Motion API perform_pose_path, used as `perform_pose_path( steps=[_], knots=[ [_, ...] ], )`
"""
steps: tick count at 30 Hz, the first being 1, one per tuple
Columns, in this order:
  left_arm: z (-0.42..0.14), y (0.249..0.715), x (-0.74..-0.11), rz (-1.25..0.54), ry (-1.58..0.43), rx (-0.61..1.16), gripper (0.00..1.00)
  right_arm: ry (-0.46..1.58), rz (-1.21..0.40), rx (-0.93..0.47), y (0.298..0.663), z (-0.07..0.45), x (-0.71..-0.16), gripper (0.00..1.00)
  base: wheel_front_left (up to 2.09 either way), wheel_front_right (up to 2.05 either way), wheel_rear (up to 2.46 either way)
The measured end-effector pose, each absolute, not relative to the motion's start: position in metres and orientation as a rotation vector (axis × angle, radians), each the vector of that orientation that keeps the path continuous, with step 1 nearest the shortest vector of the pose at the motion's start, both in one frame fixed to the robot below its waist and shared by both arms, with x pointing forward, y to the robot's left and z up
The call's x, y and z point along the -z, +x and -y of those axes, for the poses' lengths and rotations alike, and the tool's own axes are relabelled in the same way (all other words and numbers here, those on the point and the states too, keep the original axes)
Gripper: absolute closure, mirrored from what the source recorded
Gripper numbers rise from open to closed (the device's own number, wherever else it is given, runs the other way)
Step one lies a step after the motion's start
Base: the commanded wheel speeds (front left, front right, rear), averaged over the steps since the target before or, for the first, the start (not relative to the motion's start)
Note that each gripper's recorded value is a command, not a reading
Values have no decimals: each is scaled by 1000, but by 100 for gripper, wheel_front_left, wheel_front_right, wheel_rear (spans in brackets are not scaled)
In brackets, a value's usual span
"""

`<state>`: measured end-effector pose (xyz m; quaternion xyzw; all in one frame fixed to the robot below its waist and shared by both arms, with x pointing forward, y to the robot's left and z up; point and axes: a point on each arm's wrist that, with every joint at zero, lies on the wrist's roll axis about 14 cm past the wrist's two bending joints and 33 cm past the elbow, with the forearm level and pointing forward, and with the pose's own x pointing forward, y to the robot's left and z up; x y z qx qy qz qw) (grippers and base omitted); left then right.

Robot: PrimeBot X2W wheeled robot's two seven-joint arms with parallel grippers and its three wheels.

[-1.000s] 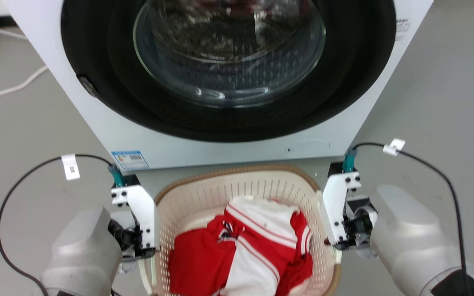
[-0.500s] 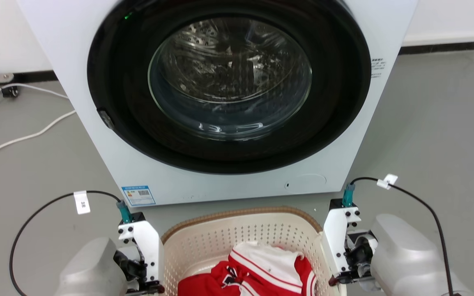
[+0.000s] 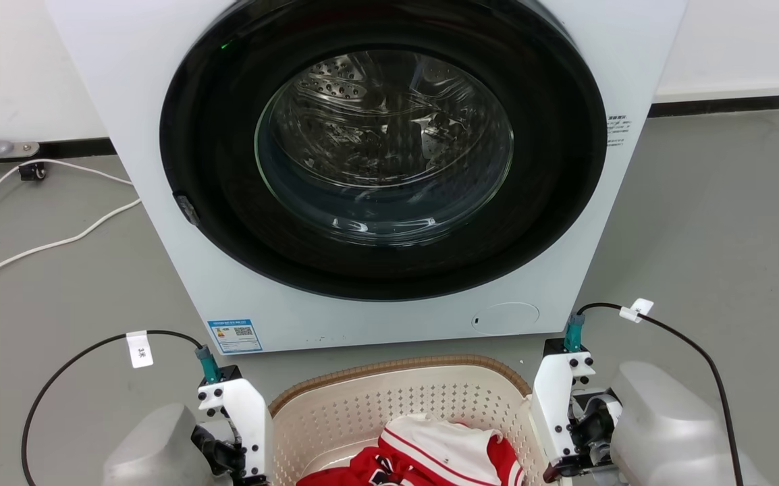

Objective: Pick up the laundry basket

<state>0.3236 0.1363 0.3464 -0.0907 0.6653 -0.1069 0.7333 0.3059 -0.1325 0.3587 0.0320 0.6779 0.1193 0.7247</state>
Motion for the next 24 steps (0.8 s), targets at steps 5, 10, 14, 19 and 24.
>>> perform_pose_path(
  steps=[5, 10, 14, 19, 24],
  knots=[
    [-136, 322, -347, -1464, -208, 235, 100, 63, -1488, -263, 307, 132, -359, 100, 0, 0, 0],
    [-136, 321, -347, -1468, -216, 230, 100, 63, -1483, -264, 309, 132, -359, 100, 0, 0, 0],
    [-136, 320, -346, -1470, -223, 227, 100, 61, -1479, -263, 310, 132, -359, 100, 0, 0, 0],
    [-136, 319, -346, -1471, -230, 226, 100, 65, -1481, -262, 310, 131, -359, 100, 0, 0, 0],
    [-135, 318, -346, -1473, -231, 226, 100, 65, -1490, -261, 308, 132, -359, 100, 0, 0, 0]
  ],
)
